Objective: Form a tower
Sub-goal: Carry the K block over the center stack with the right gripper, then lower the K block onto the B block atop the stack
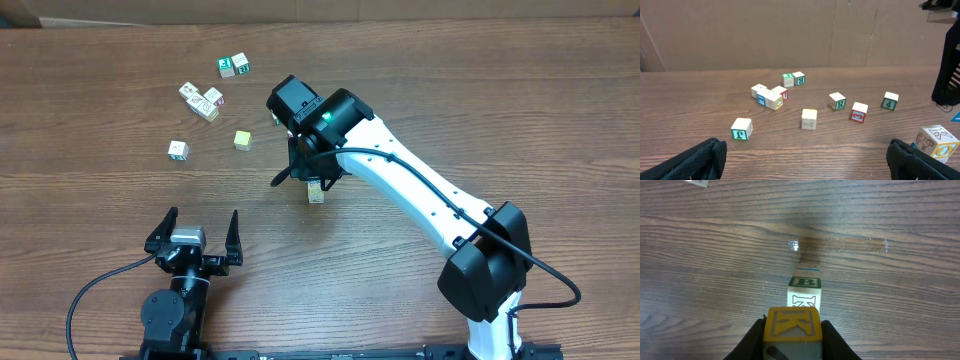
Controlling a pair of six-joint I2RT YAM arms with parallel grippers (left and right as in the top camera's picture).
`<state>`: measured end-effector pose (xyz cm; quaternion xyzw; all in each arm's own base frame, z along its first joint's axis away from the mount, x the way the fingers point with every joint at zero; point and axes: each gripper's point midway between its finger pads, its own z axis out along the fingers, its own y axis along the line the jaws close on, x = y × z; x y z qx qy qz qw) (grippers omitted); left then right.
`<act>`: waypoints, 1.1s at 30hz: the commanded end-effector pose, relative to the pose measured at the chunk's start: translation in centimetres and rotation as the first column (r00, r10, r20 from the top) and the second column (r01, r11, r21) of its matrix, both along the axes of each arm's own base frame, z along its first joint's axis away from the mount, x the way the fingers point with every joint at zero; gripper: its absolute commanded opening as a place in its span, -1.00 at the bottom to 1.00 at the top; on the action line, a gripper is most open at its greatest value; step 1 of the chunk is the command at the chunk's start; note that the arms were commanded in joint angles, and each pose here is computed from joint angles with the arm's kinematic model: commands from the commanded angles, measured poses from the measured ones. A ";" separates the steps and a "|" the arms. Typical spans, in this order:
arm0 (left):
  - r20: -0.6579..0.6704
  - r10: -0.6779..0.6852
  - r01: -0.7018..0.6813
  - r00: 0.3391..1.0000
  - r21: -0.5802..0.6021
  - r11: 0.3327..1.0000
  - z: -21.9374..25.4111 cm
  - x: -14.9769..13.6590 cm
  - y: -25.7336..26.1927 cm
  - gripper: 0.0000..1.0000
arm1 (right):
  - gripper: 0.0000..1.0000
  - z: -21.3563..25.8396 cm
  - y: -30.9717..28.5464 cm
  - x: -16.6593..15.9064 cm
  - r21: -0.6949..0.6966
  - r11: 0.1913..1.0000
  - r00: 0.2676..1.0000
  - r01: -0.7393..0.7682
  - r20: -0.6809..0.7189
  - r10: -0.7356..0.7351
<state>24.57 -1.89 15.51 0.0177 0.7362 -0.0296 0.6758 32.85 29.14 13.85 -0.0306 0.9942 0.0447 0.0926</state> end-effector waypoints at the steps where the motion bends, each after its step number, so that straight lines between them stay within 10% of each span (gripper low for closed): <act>1: 0.011 -0.006 0.006 1.000 0.014 1.000 0.1 0.0 0.0 0.99 | -0.64 0.7 -0.2 0.1 -0.021 1.000 0.999 0.023 0.042 -0.023; 33: 0.011 -0.006 0.006 1.000 0.014 1.000 0.1 0.0 0.0 1.00 | -0.57 -1.8 0.0 0.2 -0.085 0.996 1.000 0.000 0.026 0.002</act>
